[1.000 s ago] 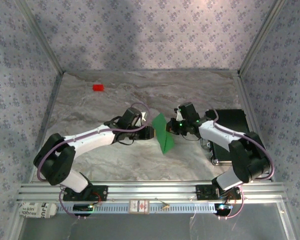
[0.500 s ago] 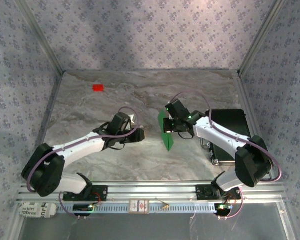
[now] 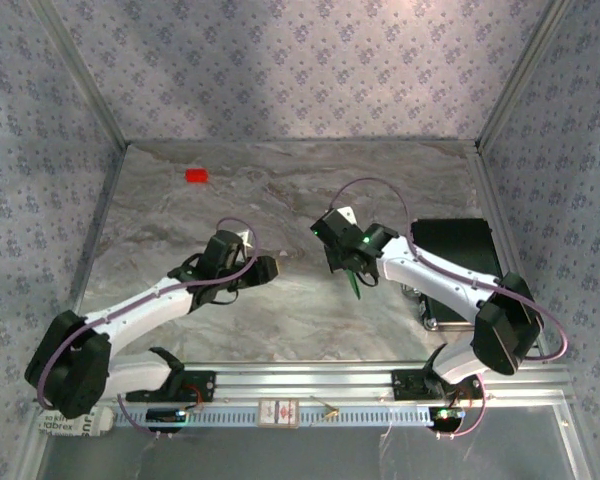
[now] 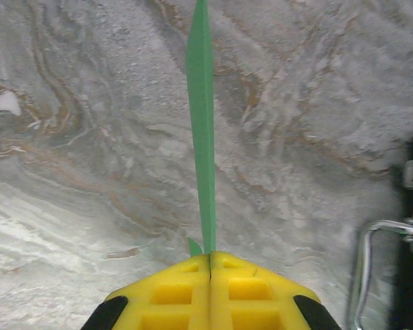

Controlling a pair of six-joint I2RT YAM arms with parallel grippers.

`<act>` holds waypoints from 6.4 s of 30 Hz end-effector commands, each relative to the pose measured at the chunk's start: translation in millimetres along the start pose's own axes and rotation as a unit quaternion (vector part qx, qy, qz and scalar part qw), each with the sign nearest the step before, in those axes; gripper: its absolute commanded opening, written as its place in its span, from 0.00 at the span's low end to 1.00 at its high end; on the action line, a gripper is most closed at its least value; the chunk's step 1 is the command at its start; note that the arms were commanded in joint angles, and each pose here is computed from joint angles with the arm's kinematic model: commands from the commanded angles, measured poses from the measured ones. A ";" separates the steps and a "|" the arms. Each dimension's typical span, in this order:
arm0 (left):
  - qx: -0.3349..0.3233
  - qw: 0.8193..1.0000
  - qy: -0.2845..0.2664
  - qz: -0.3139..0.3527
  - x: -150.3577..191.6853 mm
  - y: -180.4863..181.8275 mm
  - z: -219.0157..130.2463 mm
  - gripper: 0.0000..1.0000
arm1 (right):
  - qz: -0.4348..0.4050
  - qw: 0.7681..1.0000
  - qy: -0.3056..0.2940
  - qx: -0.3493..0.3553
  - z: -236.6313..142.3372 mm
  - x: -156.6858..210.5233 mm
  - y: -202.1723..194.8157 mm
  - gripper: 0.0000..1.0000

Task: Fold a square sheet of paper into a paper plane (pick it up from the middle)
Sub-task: Turn over the paper at the center of the table, then third fold the triangle at the center of the table.

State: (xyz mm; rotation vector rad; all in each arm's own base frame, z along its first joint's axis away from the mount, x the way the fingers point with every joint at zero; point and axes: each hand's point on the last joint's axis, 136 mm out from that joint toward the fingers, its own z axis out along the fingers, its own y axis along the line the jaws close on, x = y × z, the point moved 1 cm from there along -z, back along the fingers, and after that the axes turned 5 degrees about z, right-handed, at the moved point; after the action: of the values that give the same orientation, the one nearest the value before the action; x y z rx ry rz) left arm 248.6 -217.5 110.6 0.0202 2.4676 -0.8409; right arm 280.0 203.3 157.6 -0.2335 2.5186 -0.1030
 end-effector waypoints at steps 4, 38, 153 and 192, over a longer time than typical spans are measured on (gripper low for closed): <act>-0.012 0.998 -0.042 -0.034 -10.1 11.9 -15.8 0.55 | -0.036 0.987 -0.024 0.156 -6.4 -10.2 -21.9 0.04; -0.035 0.999 -0.003 -0.031 -10.8 9.0 -21.5 0.47 | 0.207 0.944 0.067 -0.246 46.9 5.7 59.5 0.18; 0.096 0.971 0.163 -0.143 31.2 -36.3 110.2 0.18 | 0.352 0.851 0.224 -0.318 113.0 95.6 33.4 0.06; 0.106 0.969 0.137 -0.175 16.4 -22.1 76.2 0.04 | -0.184 0.926 -0.176 -0.279 -4.7 56.9 120.2 0.64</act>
State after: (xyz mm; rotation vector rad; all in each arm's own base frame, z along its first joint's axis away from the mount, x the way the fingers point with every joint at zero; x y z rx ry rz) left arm 268.3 -282.0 54.0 -0.2578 2.6928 -1.2904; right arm 212.1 304.0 102.8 -0.7014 2.2662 0.6384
